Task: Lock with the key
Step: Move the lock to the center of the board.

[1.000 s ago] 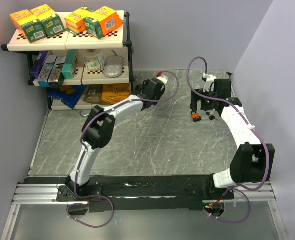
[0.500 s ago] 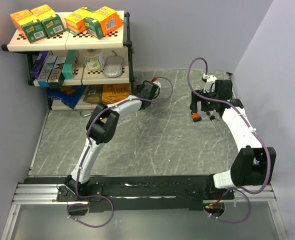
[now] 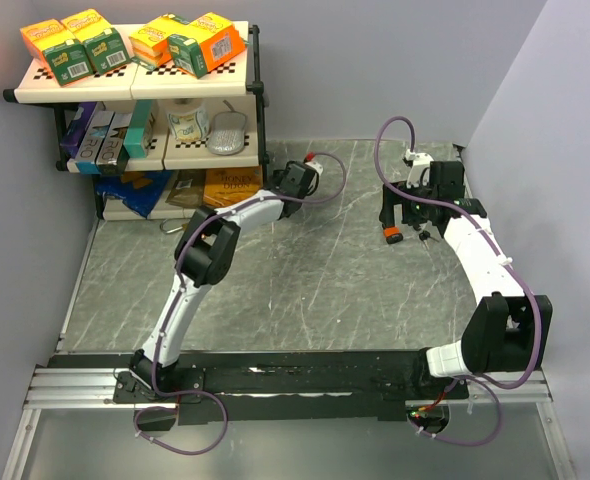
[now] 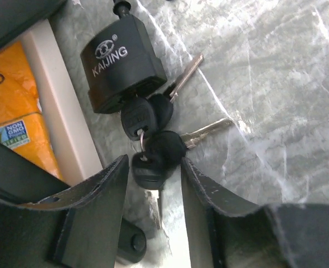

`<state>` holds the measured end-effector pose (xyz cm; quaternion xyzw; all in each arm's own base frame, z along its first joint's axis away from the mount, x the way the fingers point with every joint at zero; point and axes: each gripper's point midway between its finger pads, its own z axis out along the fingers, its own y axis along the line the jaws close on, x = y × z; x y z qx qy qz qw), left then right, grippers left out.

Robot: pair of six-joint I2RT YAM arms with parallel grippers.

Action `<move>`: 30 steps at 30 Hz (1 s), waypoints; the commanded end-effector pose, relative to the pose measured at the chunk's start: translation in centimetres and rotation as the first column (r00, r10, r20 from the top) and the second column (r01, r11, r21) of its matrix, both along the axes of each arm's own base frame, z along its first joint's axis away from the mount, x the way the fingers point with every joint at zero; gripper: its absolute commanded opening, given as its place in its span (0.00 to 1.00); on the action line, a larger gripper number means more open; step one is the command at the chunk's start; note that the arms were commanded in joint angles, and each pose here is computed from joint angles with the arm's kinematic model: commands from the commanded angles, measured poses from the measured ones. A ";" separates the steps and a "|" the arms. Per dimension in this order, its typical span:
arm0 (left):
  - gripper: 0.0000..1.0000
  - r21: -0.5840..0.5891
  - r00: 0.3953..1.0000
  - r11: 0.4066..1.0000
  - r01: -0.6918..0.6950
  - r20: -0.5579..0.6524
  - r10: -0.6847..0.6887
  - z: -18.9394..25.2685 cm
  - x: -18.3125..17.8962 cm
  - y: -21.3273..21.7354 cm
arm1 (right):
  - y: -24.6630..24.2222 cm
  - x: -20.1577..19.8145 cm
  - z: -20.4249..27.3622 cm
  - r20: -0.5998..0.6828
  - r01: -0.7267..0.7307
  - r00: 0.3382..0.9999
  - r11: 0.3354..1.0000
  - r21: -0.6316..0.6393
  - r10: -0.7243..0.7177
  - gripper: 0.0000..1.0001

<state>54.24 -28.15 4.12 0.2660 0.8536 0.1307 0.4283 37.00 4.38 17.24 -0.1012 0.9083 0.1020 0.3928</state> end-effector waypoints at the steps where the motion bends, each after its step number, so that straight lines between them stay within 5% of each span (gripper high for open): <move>1: 0.47 -0.034 1.000 0.999 0.001 0.018 0.000 -0.1 1.5 -0.2 | 0.1 0.0 1.5 0.043 -0.005 0.999 1.000 0.007 0.005 1.00; 7: 0.39 -0.046 1.000 0.999 0.022 0.008 -0.022 -1.0 1.9 -0.2 | 0.1 0.1 1.3 0.039 -0.003 0.999 1.000 0.010 0.002 1.00; 16: 0.01 -0.068 0.998 0.997 0.040 -0.042 -0.043 -0.5 -0.3 -0.6 | 0.1 0.4 1.7 0.051 -0.004 0.999 1.000 0.006 0.003 1.00; 24: 0.01 -0.099 0.973 0.990 0.098 -0.199 -0.116 -1.7 -11.5 -2.9 | 0.4 0.0 1.7 0.058 -0.013 0.998 1.000 0.019 0.012 1.00; 30: 0.01 -0.235 0.932 0.964 0.129 -0.304 -0.198 -0.6 -17.2 -6.7 | -0.3 -0.3 1.5 0.055 0.006 0.998 0.999 0.034 -0.008 1.00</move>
